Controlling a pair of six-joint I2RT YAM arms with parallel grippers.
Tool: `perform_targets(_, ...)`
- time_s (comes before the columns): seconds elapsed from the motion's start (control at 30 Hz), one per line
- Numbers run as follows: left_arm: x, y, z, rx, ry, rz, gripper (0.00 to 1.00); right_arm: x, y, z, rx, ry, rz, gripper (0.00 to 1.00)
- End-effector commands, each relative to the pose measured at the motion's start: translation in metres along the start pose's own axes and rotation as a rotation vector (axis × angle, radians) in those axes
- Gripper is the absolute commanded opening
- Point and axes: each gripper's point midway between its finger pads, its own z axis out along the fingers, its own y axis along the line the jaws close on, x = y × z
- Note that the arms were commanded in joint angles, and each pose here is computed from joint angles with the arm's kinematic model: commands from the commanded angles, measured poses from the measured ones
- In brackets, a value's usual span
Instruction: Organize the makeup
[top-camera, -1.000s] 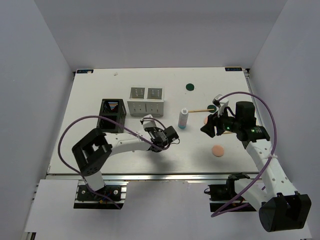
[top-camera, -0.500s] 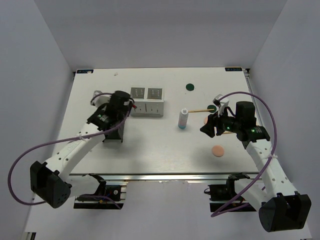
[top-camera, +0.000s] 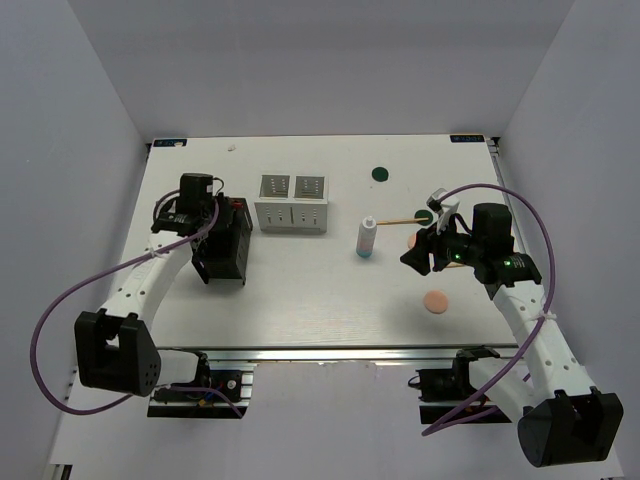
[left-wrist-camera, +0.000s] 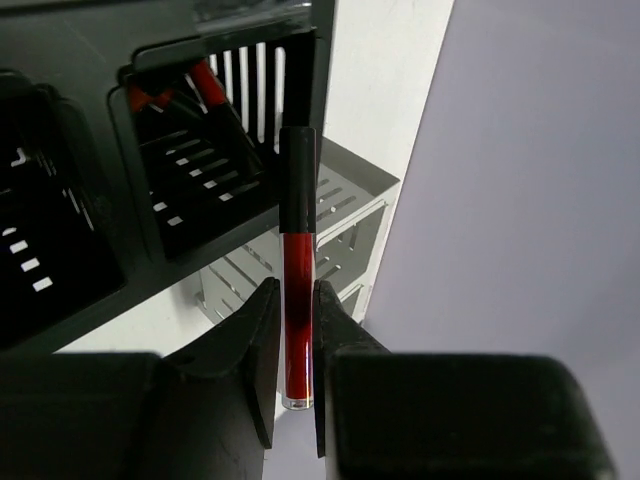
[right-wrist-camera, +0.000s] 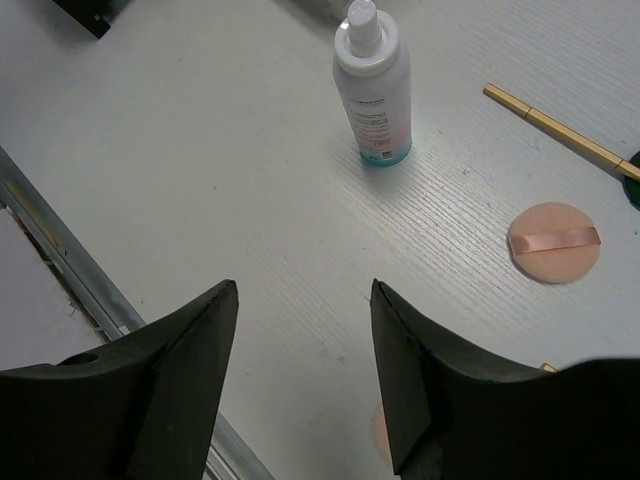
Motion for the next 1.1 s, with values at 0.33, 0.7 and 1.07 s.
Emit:
perform_targets(0.33, 0.003, 0.046, 0.01, -0.191, 0.066, -0.178, 0.06, -0.023, -0.004, -0.006, 0.026, -0.063, -0.034, 0.65)
perform_targets(0.7, 0.008, 0.003, -0.004, -0.054, 0.121, -0.162, 0.52, -0.028, -0.014, -0.009, 0.078, -0.062, -0.063, 0.7)
perform_targets(1.07, 0.04, -0.093, -0.099, 0.634, 0.302, 0.291, 0.0, 0.012, -0.09, -0.006, 0.368, 0.105, 0.107, 0.17)
